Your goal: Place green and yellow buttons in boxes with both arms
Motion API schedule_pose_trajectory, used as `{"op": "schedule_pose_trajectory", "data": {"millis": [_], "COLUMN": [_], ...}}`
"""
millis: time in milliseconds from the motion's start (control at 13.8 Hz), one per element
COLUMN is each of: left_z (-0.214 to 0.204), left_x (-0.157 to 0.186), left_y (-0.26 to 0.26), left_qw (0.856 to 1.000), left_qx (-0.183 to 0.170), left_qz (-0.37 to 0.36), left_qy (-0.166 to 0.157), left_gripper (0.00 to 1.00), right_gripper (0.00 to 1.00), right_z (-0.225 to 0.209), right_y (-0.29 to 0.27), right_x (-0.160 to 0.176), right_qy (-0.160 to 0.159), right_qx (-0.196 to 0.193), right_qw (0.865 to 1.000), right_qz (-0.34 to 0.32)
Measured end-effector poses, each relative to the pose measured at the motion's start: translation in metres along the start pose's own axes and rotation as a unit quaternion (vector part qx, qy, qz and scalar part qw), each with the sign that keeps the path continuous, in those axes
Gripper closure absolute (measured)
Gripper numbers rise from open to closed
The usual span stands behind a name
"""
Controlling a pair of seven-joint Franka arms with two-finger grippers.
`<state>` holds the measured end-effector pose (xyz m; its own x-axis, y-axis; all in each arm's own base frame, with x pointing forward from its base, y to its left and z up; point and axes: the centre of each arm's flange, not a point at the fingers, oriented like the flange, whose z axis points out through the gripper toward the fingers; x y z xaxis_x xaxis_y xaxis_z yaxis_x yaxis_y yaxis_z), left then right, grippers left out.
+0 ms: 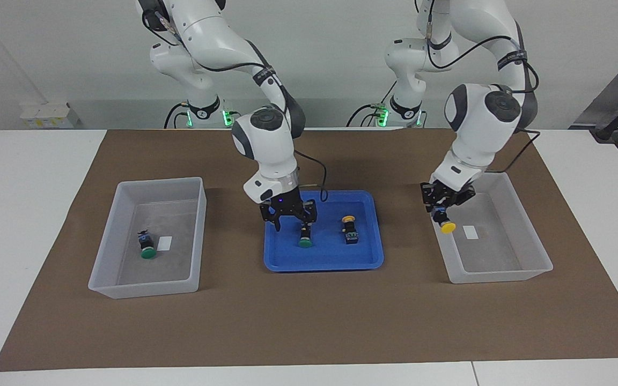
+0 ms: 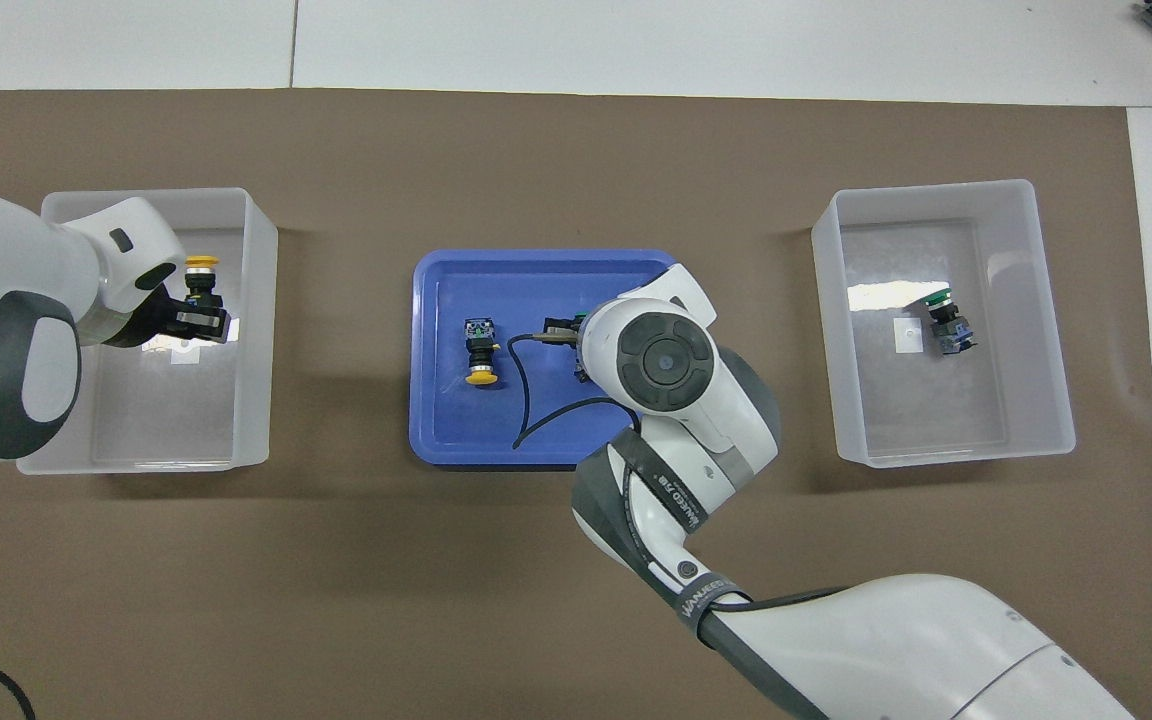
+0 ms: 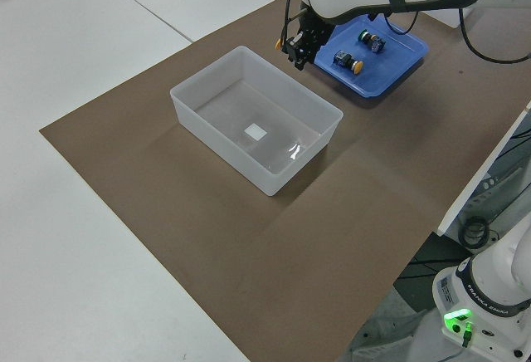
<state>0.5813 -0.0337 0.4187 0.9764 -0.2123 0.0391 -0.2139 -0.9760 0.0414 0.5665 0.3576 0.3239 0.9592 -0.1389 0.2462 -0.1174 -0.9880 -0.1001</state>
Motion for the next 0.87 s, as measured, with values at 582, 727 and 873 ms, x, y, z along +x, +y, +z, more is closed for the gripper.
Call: {"op": "schedule_pose_trajectory", "data": {"millis": [582,727,873], "left_z": [0.052,0.050,0.047], "left_x": [-0.027,-0.027,-0.026], "left_y": [-0.024,-0.024,-0.024], "left_qw": [1.000,1.000,1.000], "left_qx": [0.004,0.005,0.005], "left_qz": [0.027,0.028,0.028], "left_qy": [0.007,0.008,0.011], "left_gripper": [0.63,0.52,0.30], "right_gripper": [0.68,0.68,0.68], "right_z": [0.020,0.019,0.009], "right_y": [-0.007,-0.006,0.001], "right_x": [-0.017,-0.016,-0.007], "right_qy": [-0.004,-0.005,-0.006], "right_qx": [-0.020,-0.022,-0.034], "right_qw": [1.000,1.000,0.999], "right_qz": [-0.022,-0.021,-0.013]}}
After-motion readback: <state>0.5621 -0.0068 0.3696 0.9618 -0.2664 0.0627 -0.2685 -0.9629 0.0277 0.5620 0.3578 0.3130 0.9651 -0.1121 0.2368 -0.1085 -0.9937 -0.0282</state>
